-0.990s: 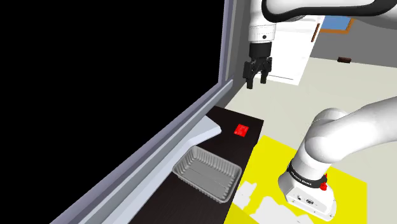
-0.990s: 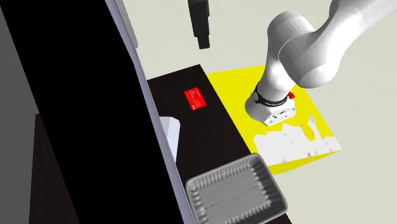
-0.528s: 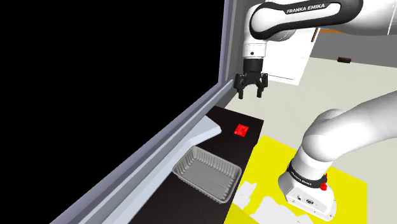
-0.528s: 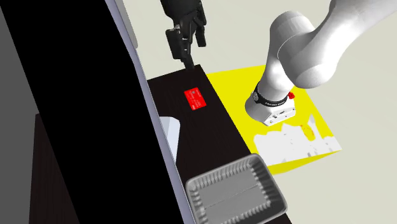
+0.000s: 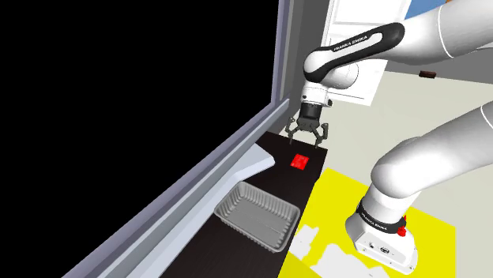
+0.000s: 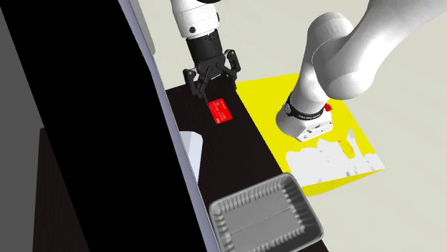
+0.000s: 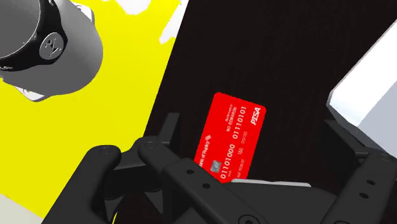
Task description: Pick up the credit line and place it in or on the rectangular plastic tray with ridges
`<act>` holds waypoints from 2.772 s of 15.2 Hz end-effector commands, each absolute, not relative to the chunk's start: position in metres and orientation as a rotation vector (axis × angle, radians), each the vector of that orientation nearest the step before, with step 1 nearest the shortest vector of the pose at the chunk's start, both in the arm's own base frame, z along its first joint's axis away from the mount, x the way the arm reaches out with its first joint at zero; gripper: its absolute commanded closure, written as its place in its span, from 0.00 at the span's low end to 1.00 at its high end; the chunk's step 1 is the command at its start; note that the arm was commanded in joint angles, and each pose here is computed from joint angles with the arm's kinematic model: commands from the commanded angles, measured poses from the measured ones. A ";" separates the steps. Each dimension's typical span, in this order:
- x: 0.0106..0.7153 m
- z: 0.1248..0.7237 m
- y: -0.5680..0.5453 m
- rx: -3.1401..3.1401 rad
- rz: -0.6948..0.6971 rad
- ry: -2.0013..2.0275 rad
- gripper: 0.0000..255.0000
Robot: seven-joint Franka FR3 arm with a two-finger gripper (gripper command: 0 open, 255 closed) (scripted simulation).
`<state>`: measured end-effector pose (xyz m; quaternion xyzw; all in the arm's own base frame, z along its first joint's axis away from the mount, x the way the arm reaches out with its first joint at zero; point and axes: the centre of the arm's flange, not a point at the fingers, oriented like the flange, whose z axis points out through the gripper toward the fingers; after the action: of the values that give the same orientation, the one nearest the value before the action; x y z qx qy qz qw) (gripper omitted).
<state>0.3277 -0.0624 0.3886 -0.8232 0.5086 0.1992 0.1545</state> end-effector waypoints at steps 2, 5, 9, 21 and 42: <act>0.318 0.346 -0.070 -2.119 0.623 1.684 0.00; 0.317 0.335 -0.064 -2.104 0.626 1.696 0.00; 0.314 0.317 -0.053 -2.104 0.626 1.696 0.00; 0.313 0.310 -0.048 -2.104 0.626 1.696 1.00; 0.313 0.384 -0.049 -2.104 0.626 1.696 1.00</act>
<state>0.3142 -0.0474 0.3780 -0.7458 0.6011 0.2215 0.1827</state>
